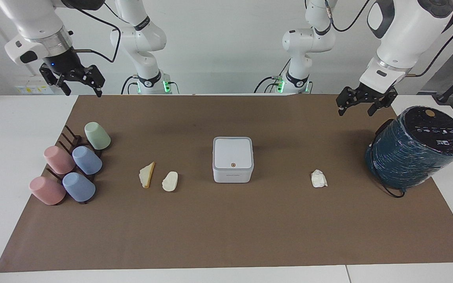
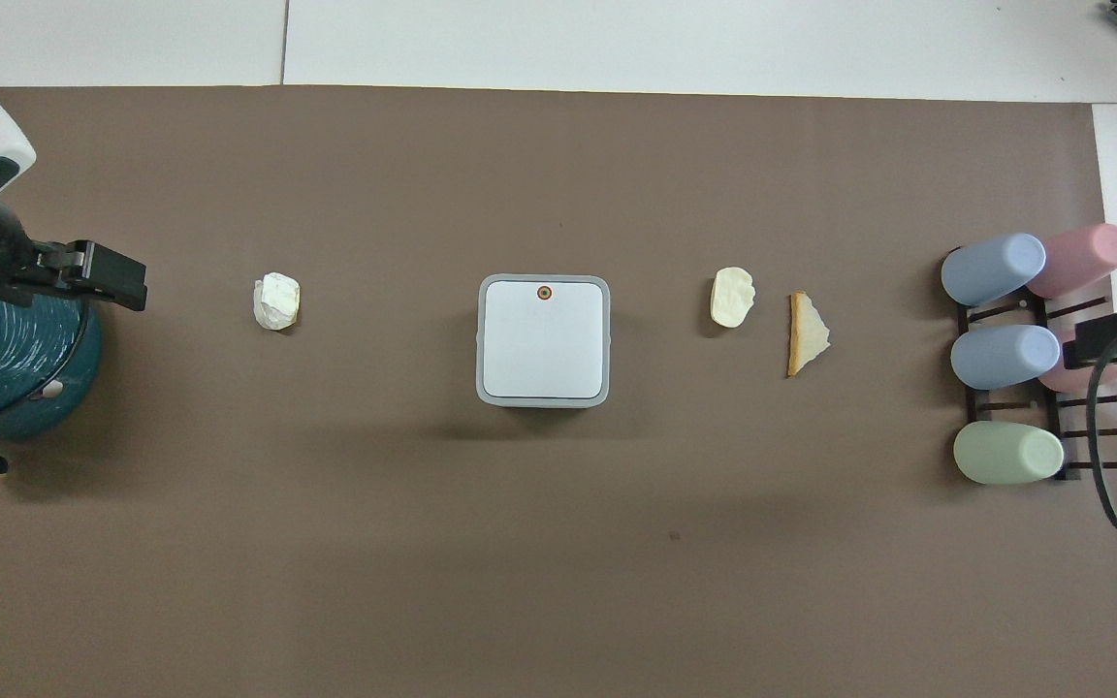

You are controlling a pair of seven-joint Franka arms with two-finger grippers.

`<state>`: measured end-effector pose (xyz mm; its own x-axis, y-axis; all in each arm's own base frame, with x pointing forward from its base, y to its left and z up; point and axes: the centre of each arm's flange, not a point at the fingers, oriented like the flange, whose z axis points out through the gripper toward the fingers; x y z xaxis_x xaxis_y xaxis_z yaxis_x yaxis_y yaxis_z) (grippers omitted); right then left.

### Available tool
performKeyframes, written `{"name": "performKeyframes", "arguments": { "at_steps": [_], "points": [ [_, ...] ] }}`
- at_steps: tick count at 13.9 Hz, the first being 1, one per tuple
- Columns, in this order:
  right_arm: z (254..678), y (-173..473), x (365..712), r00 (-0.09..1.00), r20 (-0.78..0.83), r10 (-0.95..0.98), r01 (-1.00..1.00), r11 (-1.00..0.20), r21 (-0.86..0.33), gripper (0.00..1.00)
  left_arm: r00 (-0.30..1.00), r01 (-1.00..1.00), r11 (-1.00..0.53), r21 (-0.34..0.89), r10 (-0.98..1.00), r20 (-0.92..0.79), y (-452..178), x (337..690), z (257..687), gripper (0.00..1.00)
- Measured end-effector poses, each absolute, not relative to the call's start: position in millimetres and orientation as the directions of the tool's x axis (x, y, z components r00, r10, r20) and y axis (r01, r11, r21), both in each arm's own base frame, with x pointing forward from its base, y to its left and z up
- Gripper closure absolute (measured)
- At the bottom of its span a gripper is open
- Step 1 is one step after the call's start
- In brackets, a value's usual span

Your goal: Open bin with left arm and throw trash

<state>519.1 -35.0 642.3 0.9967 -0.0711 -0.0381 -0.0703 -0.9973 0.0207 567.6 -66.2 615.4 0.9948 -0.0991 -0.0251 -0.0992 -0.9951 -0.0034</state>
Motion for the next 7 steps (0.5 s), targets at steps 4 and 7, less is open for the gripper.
{"name": "performKeyframes", "arguments": {
  "at_steps": [4,7],
  "points": [
    [642.4,-35.0,519.1,0.997,-0.038,-0.071,-0.070,-0.997,0.021,0.00,0.994,-0.104,-0.995,-0.003,-0.104,-0.017,-64.8,568.6,616.3,0.00],
    [642.4,-35.0,519.1,0.997,-0.038,-0.071,-0.070,-0.997,0.021,0.00,0.994,-0.106,-0.994,-0.003,-0.105,-0.016,-65.0,568.5,616.4,0.00]
  ]
}}
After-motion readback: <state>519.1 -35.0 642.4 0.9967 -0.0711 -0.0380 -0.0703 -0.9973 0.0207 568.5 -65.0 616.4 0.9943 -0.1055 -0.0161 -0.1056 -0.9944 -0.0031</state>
